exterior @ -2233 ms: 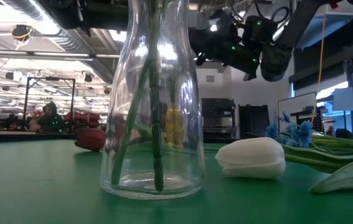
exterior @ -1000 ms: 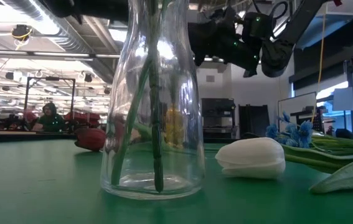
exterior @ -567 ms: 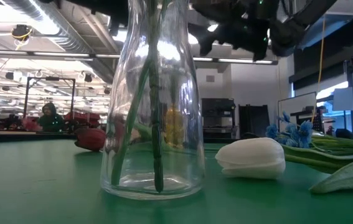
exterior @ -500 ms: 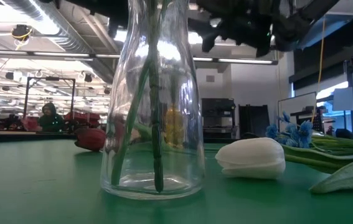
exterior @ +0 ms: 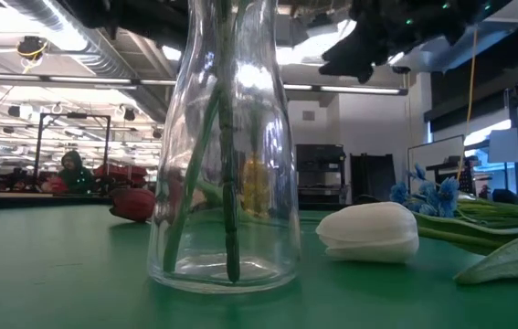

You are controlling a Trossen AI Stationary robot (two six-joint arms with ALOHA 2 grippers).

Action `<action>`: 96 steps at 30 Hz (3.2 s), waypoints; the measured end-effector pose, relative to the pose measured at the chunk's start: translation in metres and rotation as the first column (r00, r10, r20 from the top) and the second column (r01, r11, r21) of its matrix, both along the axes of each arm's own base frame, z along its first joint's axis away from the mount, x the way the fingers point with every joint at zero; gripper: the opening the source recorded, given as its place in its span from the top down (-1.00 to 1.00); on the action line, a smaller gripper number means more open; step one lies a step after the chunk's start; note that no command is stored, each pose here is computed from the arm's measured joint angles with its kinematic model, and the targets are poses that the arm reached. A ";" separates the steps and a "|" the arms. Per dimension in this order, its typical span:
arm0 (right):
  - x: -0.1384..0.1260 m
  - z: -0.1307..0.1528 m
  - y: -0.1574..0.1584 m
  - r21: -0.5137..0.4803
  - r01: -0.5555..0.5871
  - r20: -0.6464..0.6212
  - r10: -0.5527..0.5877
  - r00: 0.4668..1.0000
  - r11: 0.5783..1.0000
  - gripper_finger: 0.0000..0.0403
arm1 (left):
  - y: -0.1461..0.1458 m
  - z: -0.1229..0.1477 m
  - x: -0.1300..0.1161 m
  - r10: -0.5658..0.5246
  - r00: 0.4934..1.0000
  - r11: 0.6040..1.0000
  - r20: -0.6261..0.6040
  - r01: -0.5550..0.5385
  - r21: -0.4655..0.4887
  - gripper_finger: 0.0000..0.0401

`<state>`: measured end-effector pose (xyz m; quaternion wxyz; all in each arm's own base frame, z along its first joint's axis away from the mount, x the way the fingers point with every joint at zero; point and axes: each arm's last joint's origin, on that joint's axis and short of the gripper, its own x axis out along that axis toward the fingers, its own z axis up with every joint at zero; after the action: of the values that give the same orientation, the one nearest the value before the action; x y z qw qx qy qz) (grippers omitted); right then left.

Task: Sort flowers into vase by color
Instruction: Put the top white flower into the yellow vase, then put the blue flowers into the yellow vase

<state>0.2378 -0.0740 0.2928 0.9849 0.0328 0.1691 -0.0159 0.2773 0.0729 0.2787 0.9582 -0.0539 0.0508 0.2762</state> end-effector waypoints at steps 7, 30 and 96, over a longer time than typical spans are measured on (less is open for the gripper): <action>-0.007 -0.001 0.028 -0.043 -0.008 -0.094 0.004 0.996 0.999 0.04 | 0.011 0.005 0.002 0.034 0.997 0.998 0.076 -0.037 0.042 1.00; -0.049 -0.080 0.057 0.007 0.039 -0.196 -0.037 0.980 0.999 0.04 | 0.030 -0.019 0.014 0.052 0.998 0.998 0.027 -0.052 0.023 1.00; -0.079 -0.061 0.089 0.222 0.235 -0.519 -0.089 0.850 0.946 0.04 | -0.104 -0.022 -0.069 -0.081 0.940 0.980 -0.330 0.014 -0.201 -0.16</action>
<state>0.1585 0.0153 0.2322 0.8874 0.1793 0.4164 -0.0837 0.2087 -0.0310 0.2565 0.9319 -0.0985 0.2419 0.2515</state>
